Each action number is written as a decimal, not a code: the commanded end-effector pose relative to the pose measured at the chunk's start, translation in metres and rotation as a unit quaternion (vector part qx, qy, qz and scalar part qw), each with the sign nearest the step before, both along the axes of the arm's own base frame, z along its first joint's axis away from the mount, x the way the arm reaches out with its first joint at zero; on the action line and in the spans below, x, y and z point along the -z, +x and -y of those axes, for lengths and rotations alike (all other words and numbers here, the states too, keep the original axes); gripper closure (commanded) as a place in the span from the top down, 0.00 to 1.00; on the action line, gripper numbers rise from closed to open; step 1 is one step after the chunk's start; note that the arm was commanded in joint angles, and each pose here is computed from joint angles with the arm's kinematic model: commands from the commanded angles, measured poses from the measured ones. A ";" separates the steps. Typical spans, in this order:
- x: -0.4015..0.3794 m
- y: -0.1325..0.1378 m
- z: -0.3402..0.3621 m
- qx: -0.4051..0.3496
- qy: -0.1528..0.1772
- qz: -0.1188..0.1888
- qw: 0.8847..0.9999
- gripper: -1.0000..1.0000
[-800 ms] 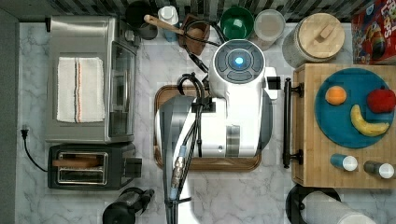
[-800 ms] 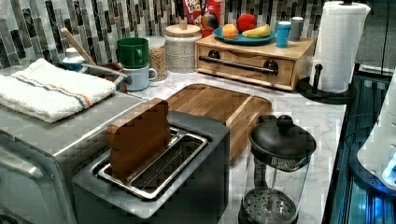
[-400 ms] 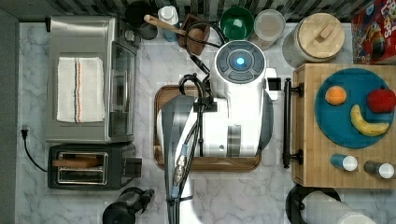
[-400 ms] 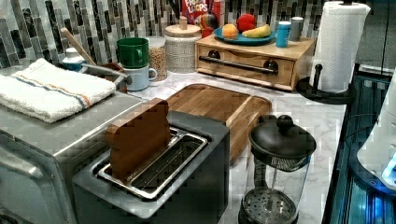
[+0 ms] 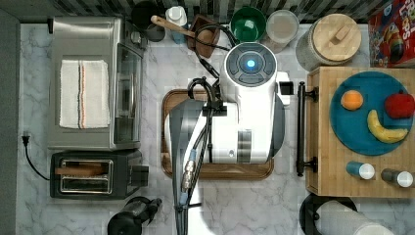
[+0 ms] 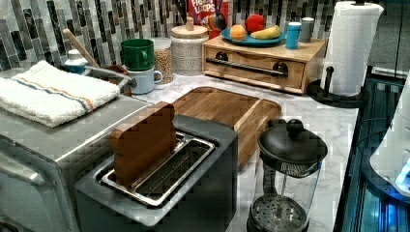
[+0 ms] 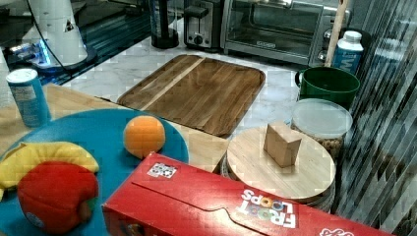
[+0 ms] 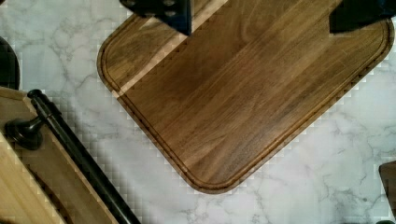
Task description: Open the drawer.
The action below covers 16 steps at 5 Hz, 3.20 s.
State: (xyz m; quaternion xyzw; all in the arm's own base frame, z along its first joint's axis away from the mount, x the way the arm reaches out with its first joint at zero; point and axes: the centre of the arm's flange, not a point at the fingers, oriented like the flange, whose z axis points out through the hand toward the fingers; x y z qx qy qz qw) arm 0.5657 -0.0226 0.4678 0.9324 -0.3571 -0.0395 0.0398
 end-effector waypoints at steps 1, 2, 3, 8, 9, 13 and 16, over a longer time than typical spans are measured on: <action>0.017 -0.009 0.027 -0.140 0.011 -0.002 0.990 1.00; 0.028 -0.013 0.038 -0.189 -0.002 -0.002 0.982 1.00; 0.036 -0.016 0.050 -0.234 -0.003 -0.014 0.972 1.00; 0.072 -0.043 0.141 -0.342 -0.022 -0.009 0.940 1.00; 0.085 -0.043 0.147 -0.334 -0.023 -0.002 0.942 1.00; 0.140 -0.031 0.176 -0.321 -0.028 0.030 0.946 1.00; 0.182 -0.047 0.184 -0.287 -0.030 0.034 0.957 1.00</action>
